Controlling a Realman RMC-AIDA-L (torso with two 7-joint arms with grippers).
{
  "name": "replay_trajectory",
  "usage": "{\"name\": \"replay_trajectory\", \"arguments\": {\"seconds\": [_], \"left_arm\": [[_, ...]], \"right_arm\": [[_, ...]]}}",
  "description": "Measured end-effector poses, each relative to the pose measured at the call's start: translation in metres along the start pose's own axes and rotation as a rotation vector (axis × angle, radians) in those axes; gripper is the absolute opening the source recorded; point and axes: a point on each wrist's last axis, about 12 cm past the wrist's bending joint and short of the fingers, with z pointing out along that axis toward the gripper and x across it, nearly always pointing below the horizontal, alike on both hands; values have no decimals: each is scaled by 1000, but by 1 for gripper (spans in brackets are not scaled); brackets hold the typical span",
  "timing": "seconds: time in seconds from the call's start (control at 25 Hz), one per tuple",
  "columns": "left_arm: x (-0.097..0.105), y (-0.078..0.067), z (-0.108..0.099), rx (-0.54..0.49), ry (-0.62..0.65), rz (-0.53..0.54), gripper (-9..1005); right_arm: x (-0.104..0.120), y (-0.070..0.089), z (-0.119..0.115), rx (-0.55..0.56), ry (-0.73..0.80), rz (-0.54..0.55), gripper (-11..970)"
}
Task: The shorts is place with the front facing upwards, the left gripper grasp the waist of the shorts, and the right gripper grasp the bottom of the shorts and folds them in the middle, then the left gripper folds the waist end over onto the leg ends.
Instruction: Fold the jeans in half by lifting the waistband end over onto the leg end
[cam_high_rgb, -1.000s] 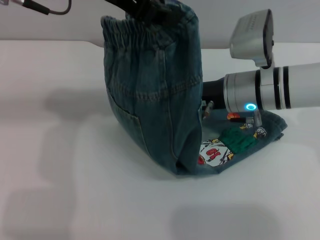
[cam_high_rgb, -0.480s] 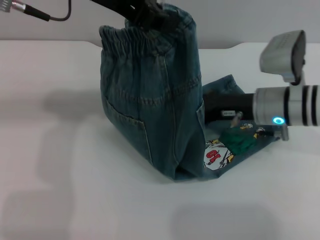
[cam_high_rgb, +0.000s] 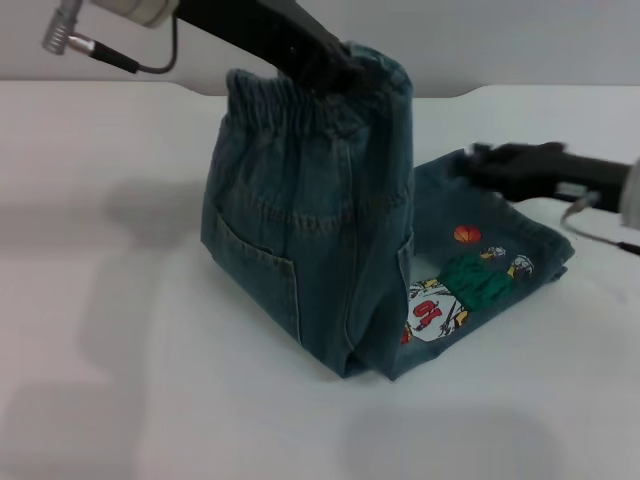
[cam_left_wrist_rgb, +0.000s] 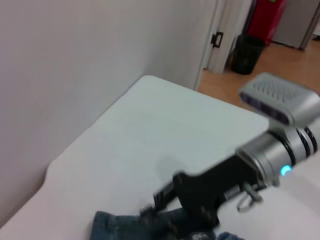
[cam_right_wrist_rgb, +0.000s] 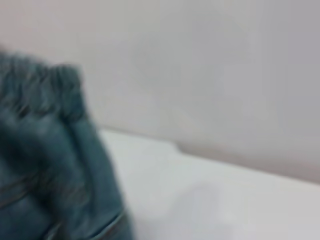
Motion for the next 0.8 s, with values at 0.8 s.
{"name": "replay_trajectory", "arguments": {"seconds": [0.8], "left_arm": [[-18,-12,63,-4,-21,39,183]], "right_arm": [[21,-47,-76,292,-209,143,348]]}}
